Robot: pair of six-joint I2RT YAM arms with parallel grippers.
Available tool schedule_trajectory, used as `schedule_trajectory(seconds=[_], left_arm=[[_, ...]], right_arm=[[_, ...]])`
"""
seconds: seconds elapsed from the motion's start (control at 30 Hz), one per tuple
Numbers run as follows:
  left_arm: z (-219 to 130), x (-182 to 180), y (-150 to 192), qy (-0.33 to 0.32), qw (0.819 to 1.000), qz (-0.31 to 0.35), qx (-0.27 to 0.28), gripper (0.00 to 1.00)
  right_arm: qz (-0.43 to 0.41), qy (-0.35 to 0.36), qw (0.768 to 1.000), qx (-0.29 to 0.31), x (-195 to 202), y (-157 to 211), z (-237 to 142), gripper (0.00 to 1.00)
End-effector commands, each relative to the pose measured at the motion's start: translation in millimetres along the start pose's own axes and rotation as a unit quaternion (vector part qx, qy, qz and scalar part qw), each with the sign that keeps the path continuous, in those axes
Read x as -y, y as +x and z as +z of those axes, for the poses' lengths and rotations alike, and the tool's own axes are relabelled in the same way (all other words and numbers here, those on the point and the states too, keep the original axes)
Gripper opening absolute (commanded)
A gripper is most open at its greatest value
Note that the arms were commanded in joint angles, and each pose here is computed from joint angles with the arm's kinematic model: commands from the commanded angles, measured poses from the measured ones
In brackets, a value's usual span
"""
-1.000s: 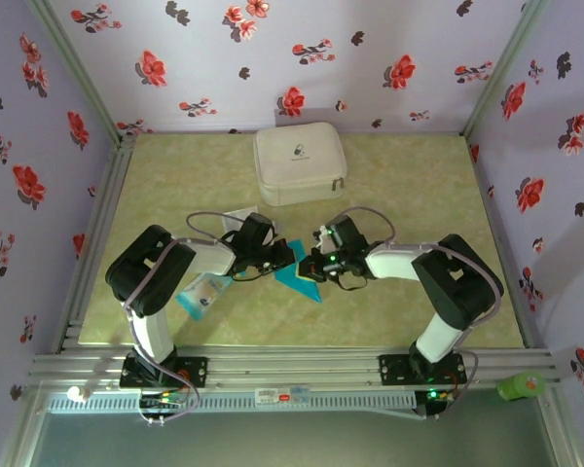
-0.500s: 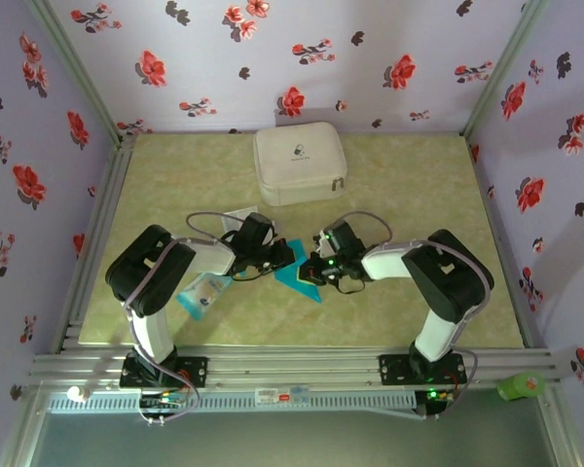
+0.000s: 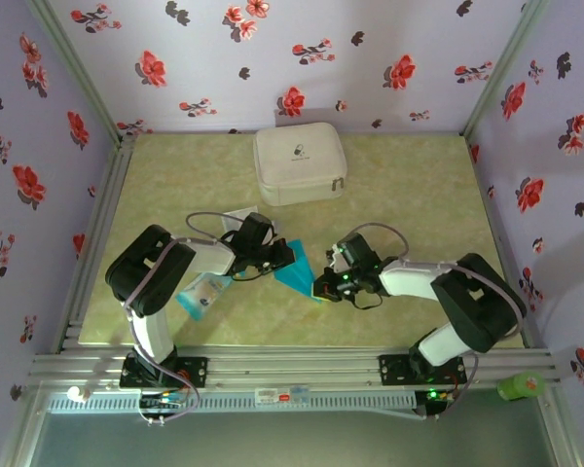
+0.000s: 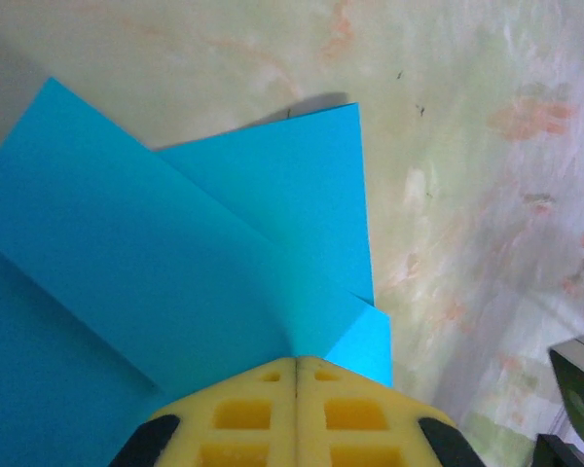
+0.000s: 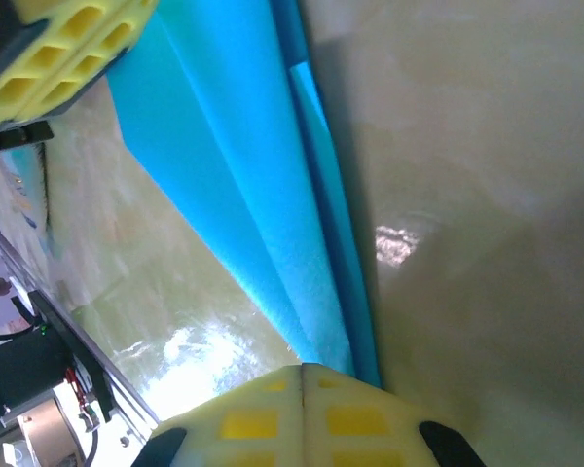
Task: Fold a paper plane with a square sheet of paper (pick it up from the middle)
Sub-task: Fourth fold the wing at the center of the table.
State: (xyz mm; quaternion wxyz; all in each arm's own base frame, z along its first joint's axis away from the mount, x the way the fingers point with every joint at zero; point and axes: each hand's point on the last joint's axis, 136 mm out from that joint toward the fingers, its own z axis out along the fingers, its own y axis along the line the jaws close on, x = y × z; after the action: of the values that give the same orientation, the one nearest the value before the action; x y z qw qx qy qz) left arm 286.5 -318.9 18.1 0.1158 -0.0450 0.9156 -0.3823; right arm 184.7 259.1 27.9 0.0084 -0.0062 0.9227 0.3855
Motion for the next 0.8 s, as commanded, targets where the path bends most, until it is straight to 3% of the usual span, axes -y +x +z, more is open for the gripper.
schedule_trajectory(seconds=[0.0, 0.17, 0.5, 0.77], left_arm=[[1, -46, 11, -0.075, 0.997, -0.021, -0.012, 0.05], [1, -47, 11, -0.075, 0.997, -0.023, -0.011, 0.05], [1, -48, 13, -0.076, 0.997, -0.022, -0.014, 0.05], [2, -47, 11, -0.075, 0.997, -0.021, -0.013, 0.05]], right_arm=[[-0.025, -0.014, 1.000, 0.002, -20, -6, -11, 0.04], [-0.035, -0.020, 0.999, -0.029, -24, 2, -3, 0.03], [0.011, 0.032, 0.999, -0.020, 27, 14, 6, 0.02], [0.012, -0.008, 1.000, -0.003, 13, 15, -6, 0.02]])
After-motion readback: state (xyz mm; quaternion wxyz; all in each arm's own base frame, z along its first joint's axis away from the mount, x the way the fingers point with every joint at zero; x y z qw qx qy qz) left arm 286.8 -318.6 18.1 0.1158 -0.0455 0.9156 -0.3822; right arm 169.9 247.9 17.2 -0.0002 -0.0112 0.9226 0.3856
